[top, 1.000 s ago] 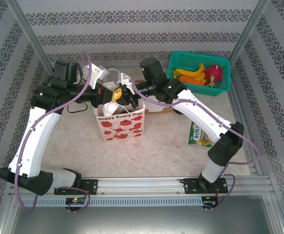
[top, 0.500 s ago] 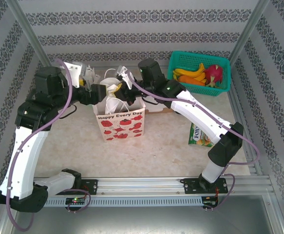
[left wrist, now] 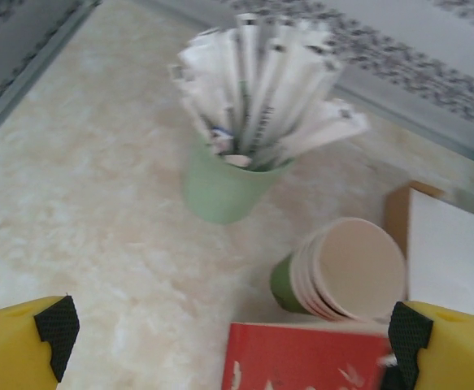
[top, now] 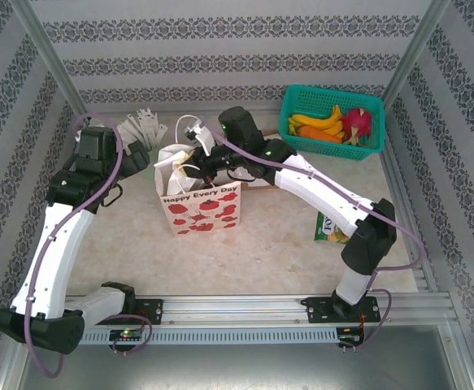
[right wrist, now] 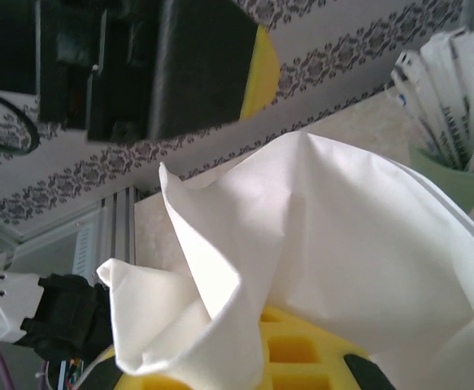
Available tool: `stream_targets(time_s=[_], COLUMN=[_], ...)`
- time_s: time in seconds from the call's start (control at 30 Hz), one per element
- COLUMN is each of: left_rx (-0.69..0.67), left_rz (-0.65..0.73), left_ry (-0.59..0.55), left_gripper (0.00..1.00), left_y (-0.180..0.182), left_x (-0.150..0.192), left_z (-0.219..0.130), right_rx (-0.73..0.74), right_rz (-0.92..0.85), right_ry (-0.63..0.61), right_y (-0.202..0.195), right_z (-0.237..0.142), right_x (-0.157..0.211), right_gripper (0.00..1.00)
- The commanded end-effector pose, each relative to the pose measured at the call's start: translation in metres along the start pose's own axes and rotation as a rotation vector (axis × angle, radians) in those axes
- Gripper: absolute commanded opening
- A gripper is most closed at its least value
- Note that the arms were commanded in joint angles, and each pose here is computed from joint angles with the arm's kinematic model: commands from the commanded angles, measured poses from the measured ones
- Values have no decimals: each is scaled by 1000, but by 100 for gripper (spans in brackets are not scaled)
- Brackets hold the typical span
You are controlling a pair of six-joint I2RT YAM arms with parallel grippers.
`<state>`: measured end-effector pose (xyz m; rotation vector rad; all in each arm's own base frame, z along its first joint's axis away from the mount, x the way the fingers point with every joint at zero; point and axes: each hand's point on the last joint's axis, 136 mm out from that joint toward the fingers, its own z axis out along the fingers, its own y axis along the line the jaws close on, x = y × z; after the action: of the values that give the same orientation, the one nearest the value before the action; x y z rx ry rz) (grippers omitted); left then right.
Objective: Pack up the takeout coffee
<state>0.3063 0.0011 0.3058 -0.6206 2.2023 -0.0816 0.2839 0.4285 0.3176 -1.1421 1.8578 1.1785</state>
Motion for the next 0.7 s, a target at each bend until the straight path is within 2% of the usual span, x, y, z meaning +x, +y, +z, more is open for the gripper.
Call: stream_targets(time_s=[0.0,0.13,0.3,0.53,0.67], left_rx=[-105,-105,-79,-63,-61], left_rz=[-101,-127,-182,-176,-161], left_ry=[45,175,303,318,314], left_gripper=[99,99,100,99,99], left_y=[26,24,19,15,12], left_x=[18,52,89,92,87], left_z=[15,40,63,73,74], right_rx=[-74,-100,-105,-44,75], right_rz=[-10,5,-30,-109,-174], right_ry=[65,90,133,108,99], right_y=[3,-4,-8,-6,-15], right_z=[24,37,43,20,0], right_x=[23,31,47,34,27], right_gripper=[2,6,21,53,60])
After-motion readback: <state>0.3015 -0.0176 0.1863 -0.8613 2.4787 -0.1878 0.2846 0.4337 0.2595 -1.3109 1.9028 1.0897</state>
